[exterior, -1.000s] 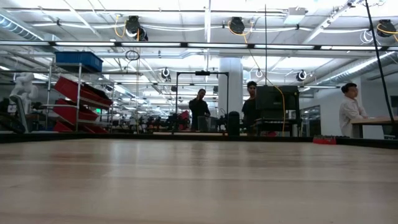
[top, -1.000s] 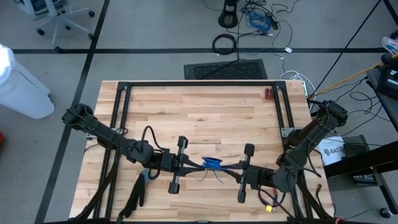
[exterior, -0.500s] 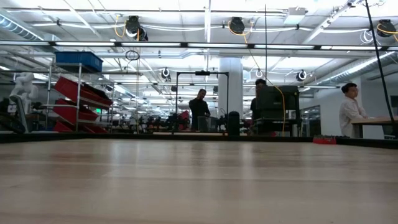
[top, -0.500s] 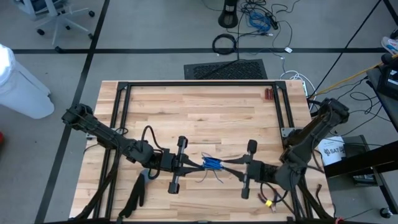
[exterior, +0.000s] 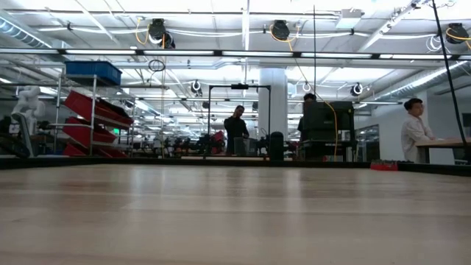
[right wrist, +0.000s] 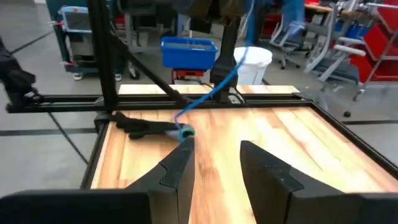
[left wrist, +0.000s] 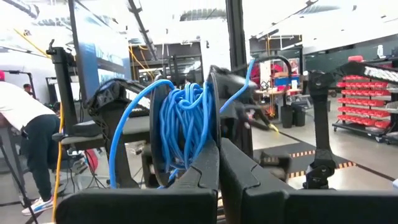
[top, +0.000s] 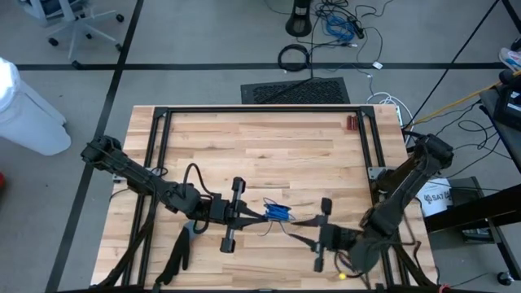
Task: Coil cords
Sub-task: Coil the blue wire onto the black spool
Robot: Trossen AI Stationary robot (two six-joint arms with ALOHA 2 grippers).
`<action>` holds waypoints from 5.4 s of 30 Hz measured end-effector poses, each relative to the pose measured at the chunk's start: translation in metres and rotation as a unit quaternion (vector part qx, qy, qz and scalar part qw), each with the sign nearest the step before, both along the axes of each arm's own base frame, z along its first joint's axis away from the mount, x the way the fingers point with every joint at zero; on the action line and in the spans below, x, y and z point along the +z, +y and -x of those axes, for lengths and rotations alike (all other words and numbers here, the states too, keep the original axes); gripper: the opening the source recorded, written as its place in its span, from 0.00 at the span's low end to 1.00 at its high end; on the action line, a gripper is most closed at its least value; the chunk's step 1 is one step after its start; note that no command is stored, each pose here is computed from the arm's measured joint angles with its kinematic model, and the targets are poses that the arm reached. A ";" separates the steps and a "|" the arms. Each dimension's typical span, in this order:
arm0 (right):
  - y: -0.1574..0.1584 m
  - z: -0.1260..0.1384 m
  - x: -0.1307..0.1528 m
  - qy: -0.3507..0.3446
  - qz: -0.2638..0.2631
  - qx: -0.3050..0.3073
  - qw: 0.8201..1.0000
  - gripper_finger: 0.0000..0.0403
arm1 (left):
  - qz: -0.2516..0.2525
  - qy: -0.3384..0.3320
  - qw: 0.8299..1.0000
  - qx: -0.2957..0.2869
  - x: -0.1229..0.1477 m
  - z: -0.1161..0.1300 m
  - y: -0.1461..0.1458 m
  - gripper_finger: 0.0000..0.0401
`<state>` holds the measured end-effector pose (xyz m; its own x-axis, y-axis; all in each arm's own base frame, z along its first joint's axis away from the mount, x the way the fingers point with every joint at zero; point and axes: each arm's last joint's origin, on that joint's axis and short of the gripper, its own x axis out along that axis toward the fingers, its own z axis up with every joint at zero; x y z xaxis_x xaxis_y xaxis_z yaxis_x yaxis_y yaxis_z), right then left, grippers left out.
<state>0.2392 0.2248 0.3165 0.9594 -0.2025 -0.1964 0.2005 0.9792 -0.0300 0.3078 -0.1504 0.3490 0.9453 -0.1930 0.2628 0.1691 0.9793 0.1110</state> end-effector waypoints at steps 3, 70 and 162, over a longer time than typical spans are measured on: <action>0.002 -0.016 -0.006 -0.016 0.013 -0.017 1.000 0.29 | 0.002 -0.004 1.000 0.000 0.001 0.000 0.000 0.00; 0.023 0.012 0.000 -0.009 0.048 0.048 0.998 0.16 | -0.039 -0.020 0.989 -0.139 0.000 0.004 -0.010 0.00; 0.015 -0.041 0.010 -0.105 0.305 0.031 0.946 0.04 | -0.044 -0.011 0.992 -0.114 -0.001 0.003 -0.009 0.00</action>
<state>0.2805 0.2398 0.3270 0.9781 -0.1588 0.1349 0.2074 0.8031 -0.5586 0.3046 -0.1599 0.3477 0.8682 -0.4250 0.2562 0.3822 0.9020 0.2009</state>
